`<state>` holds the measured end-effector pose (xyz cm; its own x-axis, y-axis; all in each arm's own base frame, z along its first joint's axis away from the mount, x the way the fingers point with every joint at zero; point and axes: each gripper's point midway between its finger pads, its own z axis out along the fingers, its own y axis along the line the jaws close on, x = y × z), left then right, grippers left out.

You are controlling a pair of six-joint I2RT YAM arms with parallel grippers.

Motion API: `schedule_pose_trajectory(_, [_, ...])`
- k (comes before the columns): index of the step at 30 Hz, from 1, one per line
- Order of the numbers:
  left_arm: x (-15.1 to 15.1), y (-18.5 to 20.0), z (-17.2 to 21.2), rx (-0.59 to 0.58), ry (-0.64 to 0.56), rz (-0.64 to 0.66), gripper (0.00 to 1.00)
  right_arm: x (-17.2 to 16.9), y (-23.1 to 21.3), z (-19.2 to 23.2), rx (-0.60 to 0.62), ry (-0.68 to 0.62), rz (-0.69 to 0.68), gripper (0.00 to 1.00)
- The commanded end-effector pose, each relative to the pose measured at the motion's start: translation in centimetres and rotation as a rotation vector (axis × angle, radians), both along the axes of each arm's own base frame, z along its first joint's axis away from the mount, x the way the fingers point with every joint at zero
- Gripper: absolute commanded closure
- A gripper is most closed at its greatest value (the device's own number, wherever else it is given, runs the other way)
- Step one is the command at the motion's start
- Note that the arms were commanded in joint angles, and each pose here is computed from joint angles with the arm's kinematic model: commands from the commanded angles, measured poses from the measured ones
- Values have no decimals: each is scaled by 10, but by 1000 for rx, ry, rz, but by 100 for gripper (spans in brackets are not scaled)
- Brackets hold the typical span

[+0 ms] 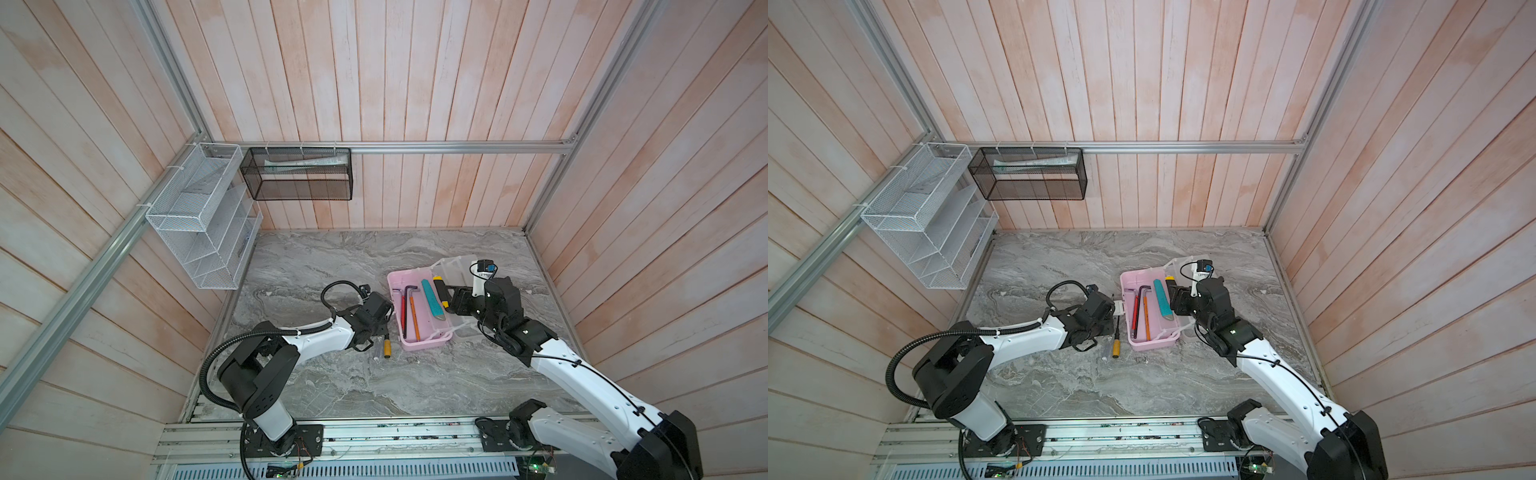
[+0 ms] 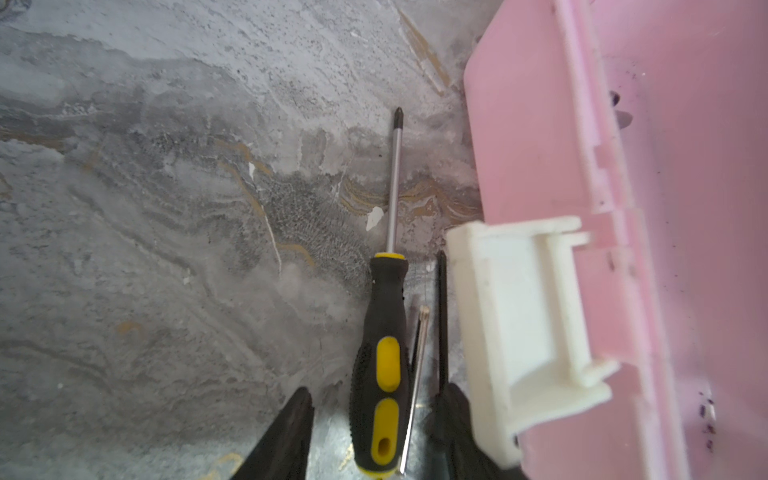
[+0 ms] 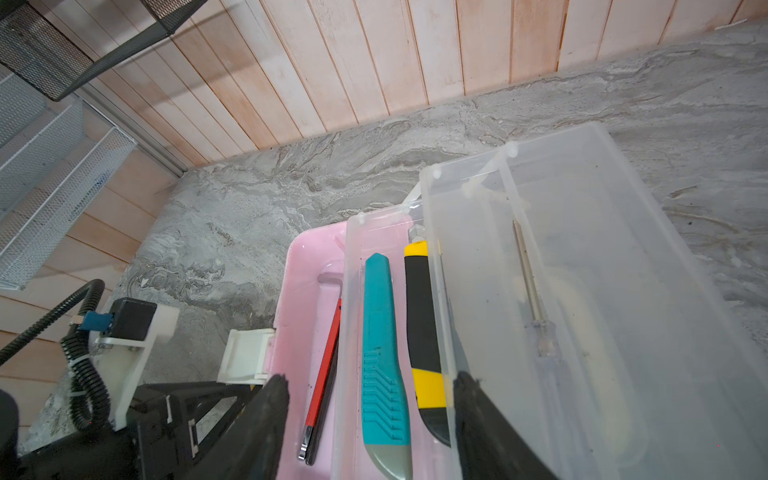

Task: Pack the tool kit
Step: 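Move the left gripper over the black-yellow screwdriver and lower onto it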

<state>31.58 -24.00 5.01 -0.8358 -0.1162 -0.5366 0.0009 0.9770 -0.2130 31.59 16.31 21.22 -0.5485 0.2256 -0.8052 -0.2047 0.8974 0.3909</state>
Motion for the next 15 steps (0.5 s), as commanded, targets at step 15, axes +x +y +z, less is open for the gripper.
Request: schedule_pose_trajectory(15, [16,-3,-7,74,-60,6,51,-6,3,8,61,-22,11,38])
